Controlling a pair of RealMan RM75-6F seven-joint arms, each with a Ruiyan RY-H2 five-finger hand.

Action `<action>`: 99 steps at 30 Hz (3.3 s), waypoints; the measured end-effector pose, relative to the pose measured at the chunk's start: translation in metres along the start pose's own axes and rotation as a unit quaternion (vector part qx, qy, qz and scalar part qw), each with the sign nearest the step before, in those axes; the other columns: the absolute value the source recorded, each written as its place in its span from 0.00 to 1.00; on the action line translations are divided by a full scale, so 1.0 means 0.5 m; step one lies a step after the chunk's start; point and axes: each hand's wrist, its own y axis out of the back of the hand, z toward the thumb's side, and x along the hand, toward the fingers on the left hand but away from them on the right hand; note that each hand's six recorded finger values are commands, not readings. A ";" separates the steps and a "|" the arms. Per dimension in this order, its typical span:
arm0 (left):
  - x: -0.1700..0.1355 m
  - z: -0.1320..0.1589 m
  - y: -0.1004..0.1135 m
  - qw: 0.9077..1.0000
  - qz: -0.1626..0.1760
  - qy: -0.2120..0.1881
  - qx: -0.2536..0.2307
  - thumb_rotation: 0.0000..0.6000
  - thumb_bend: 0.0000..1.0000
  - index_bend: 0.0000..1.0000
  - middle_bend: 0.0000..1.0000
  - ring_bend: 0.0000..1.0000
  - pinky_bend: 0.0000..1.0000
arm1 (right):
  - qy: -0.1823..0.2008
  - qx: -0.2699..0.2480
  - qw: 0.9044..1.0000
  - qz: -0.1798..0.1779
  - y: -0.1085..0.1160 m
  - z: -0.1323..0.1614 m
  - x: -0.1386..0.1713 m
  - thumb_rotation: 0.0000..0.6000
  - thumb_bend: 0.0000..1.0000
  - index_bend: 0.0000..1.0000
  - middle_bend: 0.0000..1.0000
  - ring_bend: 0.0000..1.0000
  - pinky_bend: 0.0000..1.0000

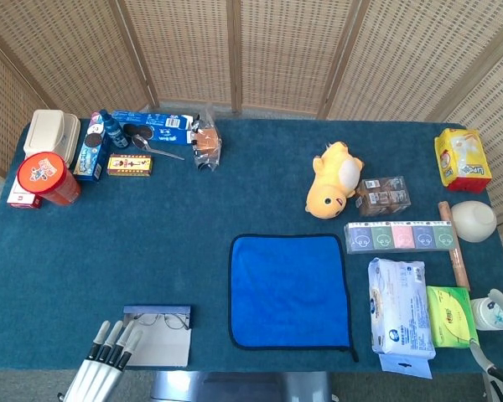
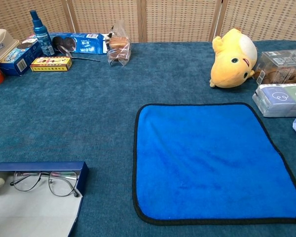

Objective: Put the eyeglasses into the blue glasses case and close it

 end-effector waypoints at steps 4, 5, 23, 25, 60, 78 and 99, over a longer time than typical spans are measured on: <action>0.023 -0.001 0.005 0.999 -0.006 0.018 -0.038 1.00 0.31 0.03 0.00 0.00 0.00 | -0.005 -0.001 1.000 -0.001 0.001 -0.003 0.004 0.95 0.28 0.07 0.21 0.18 0.18; 0.031 -0.002 0.006 0.998 -0.010 0.025 -0.053 1.00 0.31 0.03 0.00 0.00 0.00 | -0.005 -0.002 1.000 0.000 0.001 -0.004 0.005 0.95 0.28 0.07 0.21 0.18 0.18; 0.114 -0.004 0.027 0.979 -0.042 0.075 -0.185 1.00 0.31 0.40 0.03 0.00 0.01 | -0.017 -0.005 1.000 -0.004 0.009 -0.014 0.018 0.95 0.28 0.07 0.21 0.18 0.19; 0.116 -0.006 0.029 0.978 -0.047 0.075 -0.188 1.00 0.31 0.42 0.03 0.00 0.01 | -0.018 -0.005 1.000 -0.005 0.010 -0.016 0.020 0.95 0.28 0.07 0.21 0.18 0.19; 0.136 -0.009 0.040 0.978 -0.056 0.075 -0.185 1.00 0.38 0.62 0.13 0.00 0.03 | -0.024 -0.013 1.000 -0.004 0.011 -0.024 0.026 0.94 0.28 0.07 0.21 0.18 0.21; 0.212 -0.041 0.062 0.968 -0.019 0.105 -0.227 1.00 0.38 0.46 0.08 0.00 0.05 | -0.028 -0.012 0.999 -0.010 0.018 -0.027 0.029 0.95 0.28 0.07 0.21 0.18 0.21; 0.312 -0.082 0.032 0.970 -0.022 0.152 -0.188 1.00 0.37 0.11 0.00 0.00 0.02 | -0.032 -0.014 0.999 -0.019 0.034 -0.035 0.041 0.95 0.28 0.07 0.21 0.18 0.21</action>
